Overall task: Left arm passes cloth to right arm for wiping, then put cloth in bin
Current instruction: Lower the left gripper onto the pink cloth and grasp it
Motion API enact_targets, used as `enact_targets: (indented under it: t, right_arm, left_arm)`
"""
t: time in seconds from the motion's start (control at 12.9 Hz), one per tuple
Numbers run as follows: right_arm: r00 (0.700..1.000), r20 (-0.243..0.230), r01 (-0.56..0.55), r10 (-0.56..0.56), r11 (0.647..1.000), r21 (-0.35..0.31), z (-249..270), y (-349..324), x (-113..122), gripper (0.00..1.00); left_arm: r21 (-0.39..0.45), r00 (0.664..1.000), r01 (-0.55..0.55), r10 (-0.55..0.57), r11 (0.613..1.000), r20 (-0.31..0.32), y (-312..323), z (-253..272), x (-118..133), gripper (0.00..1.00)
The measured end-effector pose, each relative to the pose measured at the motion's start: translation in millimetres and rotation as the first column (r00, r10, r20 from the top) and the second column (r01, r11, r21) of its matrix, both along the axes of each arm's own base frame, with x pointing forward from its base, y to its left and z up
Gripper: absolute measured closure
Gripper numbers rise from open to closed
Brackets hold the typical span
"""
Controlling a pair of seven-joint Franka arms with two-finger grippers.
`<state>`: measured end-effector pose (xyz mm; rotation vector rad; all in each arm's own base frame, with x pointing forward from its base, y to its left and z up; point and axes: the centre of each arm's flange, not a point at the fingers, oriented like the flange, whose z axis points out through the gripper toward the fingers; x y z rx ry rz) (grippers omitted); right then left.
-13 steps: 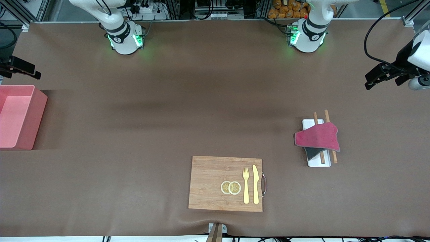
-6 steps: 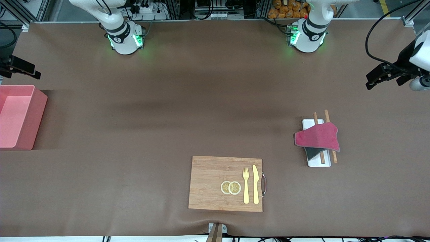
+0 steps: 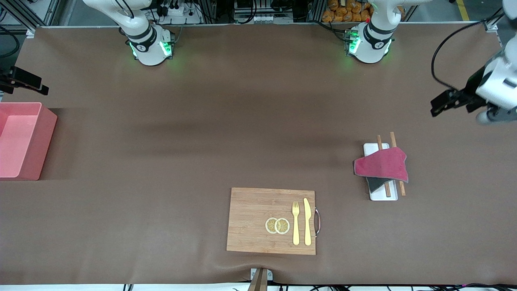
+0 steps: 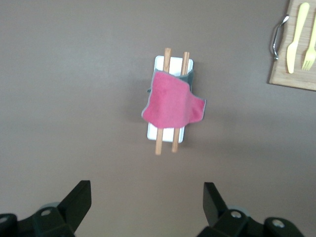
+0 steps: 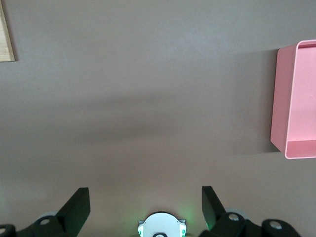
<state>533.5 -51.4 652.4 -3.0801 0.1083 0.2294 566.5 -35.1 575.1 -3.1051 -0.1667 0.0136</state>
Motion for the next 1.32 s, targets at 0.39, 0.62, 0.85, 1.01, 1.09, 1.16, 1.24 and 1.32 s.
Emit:
enact_targets:
  t: [0.39,0.62,0.85,1.01,1.09,1.16,1.24,1.32]
  right_arm:
    - [1.000,-0.001,-0.001,0.001,1.000,0.000,0.2,0.5,-0.1,0.00]
    - [1.000,0.000,-0.002,0.002,1.000,0.000,0.3,0.9,-0.1,0.00]
    - [1.000,0.000,-0.002,0.002,1.000,0.000,0.3,1.0,-0.1,0.00]
    - [1.000,0.000,-0.003,0.003,1.000,0.001,0.3,1.4,0.0,0.00]
    - [1.000,0.000,-0.004,0.004,1.000,0.001,0.3,1.9,0.0,0.00]
    - [1.000,0.000,-0.005,0.005,1.000,0.001,0.3,2.5,0.1,0.00]
    - [1.000,0.000,-0.006,0.006,1.000,0.001,0.3,3.3,0.1,0.00]
    - [1.000,0.000,-0.008,0.008,1.000,0.001,0.3,4.0,0.2,0.00]
  left_arm:
    - [-0.014,1.000,0.002,-0.003,1.000,-0.015,-0.2,-103.1,50.0,0.00]
    - [-0.021,1.000,0.003,-0.004,1.000,-0.027,-0.5,-159.2,67.3,0.00]
    - [-0.027,1.000,0.004,-0.004,1.000,-0.015,0.1,-215.8,65.6,0.04]
    - [-0.028,1.000,-0.003,0.002,1.000,-0.026,4.4,-236.4,61.9,0.10]
    - [-0.029,1.000,-0.008,0.007,1.000,-0.029,7.7,-242.6,61.8,0.16]
    - [-0.029,0.999,-0.014,0.013,0.999,-0.034,10.9,-247.2,62.0,0.16]
    - [-0.029,0.999,-0.016,0.015,0.999,-0.038,12.6,-250.7,62.2,0.24]
    - [-0.029,0.999,-0.017,0.016,0.999,-0.043,13.1,-254.3,62.2,0.24]
